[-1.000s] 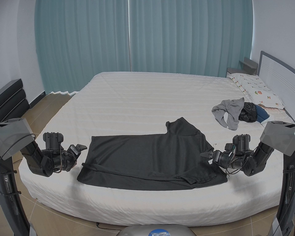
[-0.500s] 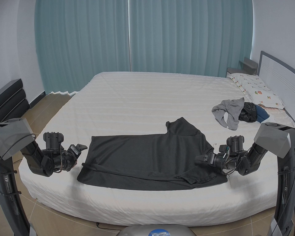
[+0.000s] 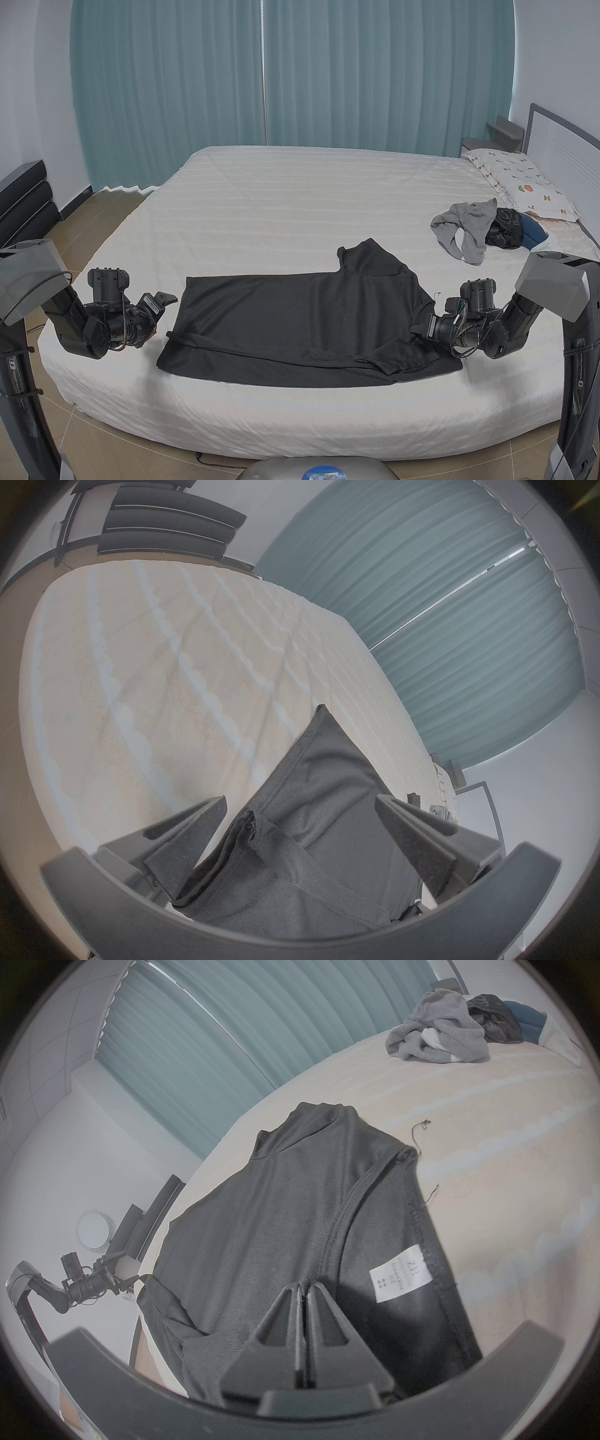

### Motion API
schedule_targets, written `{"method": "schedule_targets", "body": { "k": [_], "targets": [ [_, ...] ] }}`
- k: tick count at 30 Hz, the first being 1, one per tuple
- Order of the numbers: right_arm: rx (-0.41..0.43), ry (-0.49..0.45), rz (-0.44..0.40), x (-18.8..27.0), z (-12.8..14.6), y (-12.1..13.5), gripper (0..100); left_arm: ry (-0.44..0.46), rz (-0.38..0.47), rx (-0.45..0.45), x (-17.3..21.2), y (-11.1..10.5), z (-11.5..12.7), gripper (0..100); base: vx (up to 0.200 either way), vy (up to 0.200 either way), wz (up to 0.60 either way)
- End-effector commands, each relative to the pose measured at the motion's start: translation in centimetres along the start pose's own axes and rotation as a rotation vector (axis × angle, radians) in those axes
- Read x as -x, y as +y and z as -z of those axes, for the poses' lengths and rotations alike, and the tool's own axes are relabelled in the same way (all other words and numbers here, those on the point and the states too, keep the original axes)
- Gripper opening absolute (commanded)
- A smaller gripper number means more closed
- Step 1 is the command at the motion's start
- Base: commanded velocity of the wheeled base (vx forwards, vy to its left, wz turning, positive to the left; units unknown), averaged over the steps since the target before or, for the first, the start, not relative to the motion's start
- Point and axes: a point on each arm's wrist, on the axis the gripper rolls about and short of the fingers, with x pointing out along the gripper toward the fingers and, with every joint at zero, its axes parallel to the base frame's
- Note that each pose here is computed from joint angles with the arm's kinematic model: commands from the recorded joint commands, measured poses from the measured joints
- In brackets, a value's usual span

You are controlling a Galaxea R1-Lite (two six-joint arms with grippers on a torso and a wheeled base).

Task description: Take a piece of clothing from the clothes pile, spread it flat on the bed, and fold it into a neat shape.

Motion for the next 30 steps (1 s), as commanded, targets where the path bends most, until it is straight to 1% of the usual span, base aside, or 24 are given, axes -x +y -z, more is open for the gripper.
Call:
{"method": "schedule_targets", "body": {
  "k": [1, 6, 10, 14, 16, 21, 24, 30],
  "targets": [
    [0.000, -0.029, -0.004, 0.8, -0.9, 0.2, 0, 0.000, 0.000, -0.001, 0.1, 0.0, 0.0, 100, 0.000, 0.000, 0.00],
    [-0.009, -0.049, -0.001, 2.1, -1.4, 0.3, 0, 0.009, -0.011, -0.002, 0.1, 0.0, 0.1, 100, 0.000, 0.000, 0.00],
    [-0.029, -0.063, 0.016, 3.3, -1.8, -0.3, 0, 0.032, -0.033, 0.001, 0.0, 0.0, 0.3, 100, 0.000, 0.000, 0.00],
    [-0.039, -0.072, 0.026, 4.1, -1.5, -0.8, 0, 0.043, -0.024, -0.011, -0.2, -0.4, 0.7, 100, 0.000, 0.000, 0.00],
    [-0.039, -0.073, 0.025, 4.2, -1.4, -0.8, 0, 0.043, -0.021, -0.013, -0.2, -0.6, 0.7, 100, 0.000, 0.000, 0.00],
    [-0.035, -0.075, 0.018, 4.1, -0.8, -0.8, 0, 0.073, 0.001, -0.040, -0.9, -1.6, 1.9, 100, 0.000, 0.000, 0.00],
    [-0.032, -0.072, 0.014, 4.0, -0.7, -0.6, 0, 0.092, 0.001, -0.049, -1.5, -1.8, 2.6, 100, 0.000, 0.000, 0.00],
    [-0.030, -0.070, 0.012, 3.9, -0.7, -0.6, 0, 0.111, -0.018, -0.055, -1.7, -1.8, 3.0, 100, 0.000, 0.000, 0.00]
  ]
}}
